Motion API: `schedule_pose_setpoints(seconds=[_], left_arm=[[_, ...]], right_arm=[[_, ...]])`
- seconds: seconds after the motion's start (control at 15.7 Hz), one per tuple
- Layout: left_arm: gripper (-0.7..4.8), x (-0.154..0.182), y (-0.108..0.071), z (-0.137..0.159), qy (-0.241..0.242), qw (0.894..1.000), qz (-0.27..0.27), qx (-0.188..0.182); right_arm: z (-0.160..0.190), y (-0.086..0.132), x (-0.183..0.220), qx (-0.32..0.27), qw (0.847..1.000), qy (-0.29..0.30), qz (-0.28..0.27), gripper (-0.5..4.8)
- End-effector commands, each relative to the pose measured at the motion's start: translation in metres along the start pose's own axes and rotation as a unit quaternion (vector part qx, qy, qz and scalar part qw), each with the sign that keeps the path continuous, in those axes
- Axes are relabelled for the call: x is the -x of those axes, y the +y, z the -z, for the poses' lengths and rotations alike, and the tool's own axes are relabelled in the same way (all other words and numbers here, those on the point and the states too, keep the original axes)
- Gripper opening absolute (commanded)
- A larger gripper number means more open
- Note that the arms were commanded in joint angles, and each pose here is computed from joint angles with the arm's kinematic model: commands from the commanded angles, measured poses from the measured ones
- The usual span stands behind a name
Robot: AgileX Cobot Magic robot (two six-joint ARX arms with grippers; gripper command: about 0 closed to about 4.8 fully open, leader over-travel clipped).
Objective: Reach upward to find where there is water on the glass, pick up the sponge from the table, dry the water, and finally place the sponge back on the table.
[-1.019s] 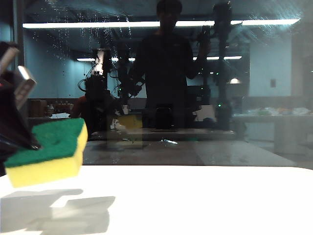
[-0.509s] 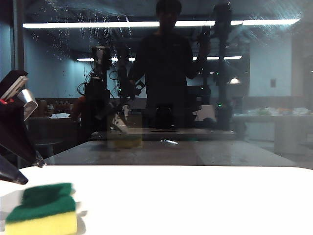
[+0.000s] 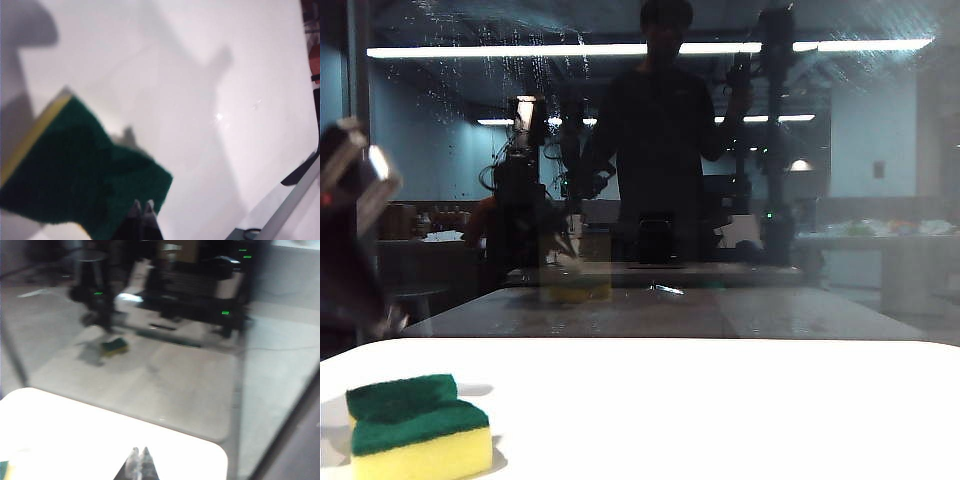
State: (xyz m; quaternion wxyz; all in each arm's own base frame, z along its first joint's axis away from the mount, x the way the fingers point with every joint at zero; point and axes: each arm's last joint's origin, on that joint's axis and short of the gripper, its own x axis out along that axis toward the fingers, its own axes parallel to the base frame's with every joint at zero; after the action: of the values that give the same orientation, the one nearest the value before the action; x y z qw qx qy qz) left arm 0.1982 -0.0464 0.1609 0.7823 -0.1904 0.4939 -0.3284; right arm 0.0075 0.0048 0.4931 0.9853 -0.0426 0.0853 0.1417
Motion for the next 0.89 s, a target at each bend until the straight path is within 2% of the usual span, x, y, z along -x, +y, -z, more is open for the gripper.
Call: schedule_pose_setpoints(seconds=[0.06,0.19,0.25,0.38,0.51,0.57,0.7,0.83,0.89], left_arm=[[-0.06,0.017,-0.014,-0.006,-0.058,0.997,-0.015,-0.058],[-0.06,0.033,-0.027,-0.006,-0.104,0.99,-0.027,-0.092],[-0.06,0.049,-0.039,-0.005,-0.15,0.98,-0.041,-0.122],[-0.05,0.067,-0.053,0.0,-0.203,0.965,-0.057,-0.153],[-0.06,0.088,-0.067,0.009,-0.268,0.942,-0.087,-0.182],[-0.06,0.103,-0.076,0.018,-0.317,0.921,-0.116,-0.196],[-0.06,0.117,-0.084,0.03,-0.367,0.895,-0.148,-0.205],[-0.06,0.127,-0.09,0.04,-0.399,0.876,-0.168,-0.212],[-0.06,0.133,-0.093,0.048,-0.417,0.857,-0.189,-0.236]], right_arm=[[-0.002,0.0,0.001,0.005,1.0,-0.014,0.004,-0.06],[0.0,0.0,-0.002,0.005,1.0,-0.018,0.004,-0.06],[0.01,-0.001,-0.009,0.006,1.0,-0.021,0.005,-0.06],[0.027,-0.001,-0.02,0.006,1.0,-0.021,0.009,-0.06],[0.045,0.0,-0.028,0.006,1.0,-0.017,0.012,-0.06],[0.058,0.0,-0.035,0.005,1.0,-0.019,0.013,-0.06],[0.071,0.0,-0.041,0.006,0.999,-0.031,0.018,-0.06],[0.082,-0.001,-0.046,0.008,0.998,-0.05,0.035,-0.06],[0.091,-0.001,-0.049,0.009,0.997,-0.07,0.044,-0.06]])
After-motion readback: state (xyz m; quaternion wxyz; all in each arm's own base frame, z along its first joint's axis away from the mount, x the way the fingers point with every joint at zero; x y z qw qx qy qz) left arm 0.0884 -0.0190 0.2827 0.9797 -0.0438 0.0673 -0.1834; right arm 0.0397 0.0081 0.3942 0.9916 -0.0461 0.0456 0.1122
